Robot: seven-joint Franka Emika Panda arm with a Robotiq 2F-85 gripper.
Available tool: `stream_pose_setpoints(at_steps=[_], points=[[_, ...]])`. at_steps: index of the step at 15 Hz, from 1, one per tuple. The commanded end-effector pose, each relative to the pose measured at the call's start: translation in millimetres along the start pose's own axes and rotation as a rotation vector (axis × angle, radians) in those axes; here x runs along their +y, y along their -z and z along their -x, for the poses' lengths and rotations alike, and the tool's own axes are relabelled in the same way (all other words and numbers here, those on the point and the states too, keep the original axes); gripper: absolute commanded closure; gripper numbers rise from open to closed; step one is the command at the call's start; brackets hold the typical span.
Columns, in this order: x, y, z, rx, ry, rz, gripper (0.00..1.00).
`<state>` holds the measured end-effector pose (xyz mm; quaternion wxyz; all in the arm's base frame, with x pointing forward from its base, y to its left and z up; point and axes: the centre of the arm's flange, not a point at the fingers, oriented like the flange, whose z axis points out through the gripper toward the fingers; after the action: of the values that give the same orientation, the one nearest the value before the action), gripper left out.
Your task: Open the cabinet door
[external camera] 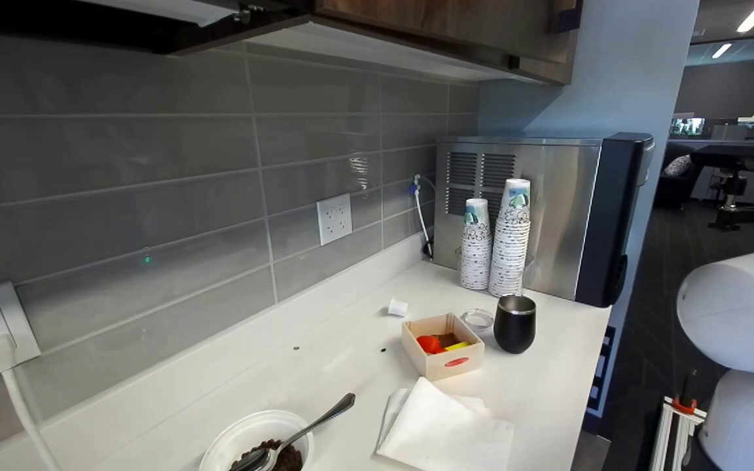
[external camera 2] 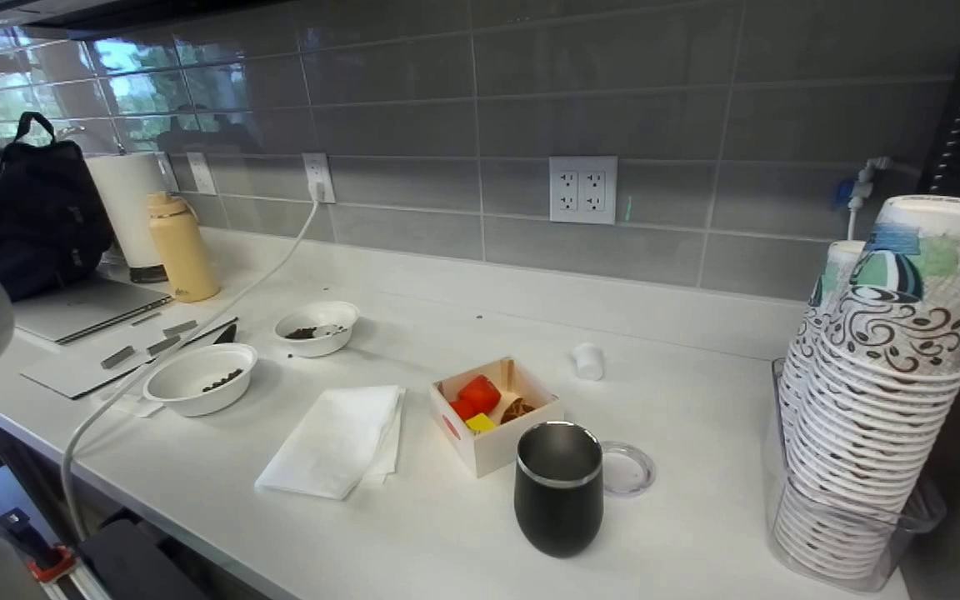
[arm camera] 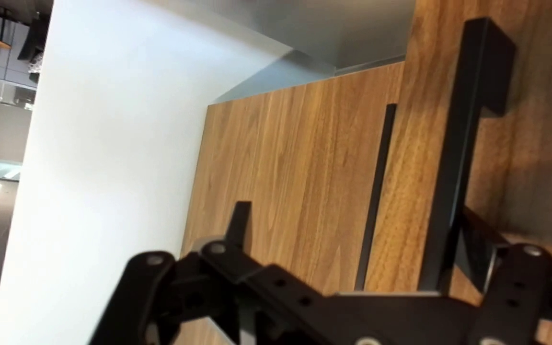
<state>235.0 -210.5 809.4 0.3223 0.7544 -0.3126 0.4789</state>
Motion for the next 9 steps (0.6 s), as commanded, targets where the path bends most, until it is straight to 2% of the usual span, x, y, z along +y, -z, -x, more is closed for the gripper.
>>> stream_pose_setpoints(at_steps=[1, 9], points=[[44, 13, 17, -0.029, -0.001, 0.081, 0.00], [78, 26, 32, -0.058, -0.034, 0.110, 0.00]])
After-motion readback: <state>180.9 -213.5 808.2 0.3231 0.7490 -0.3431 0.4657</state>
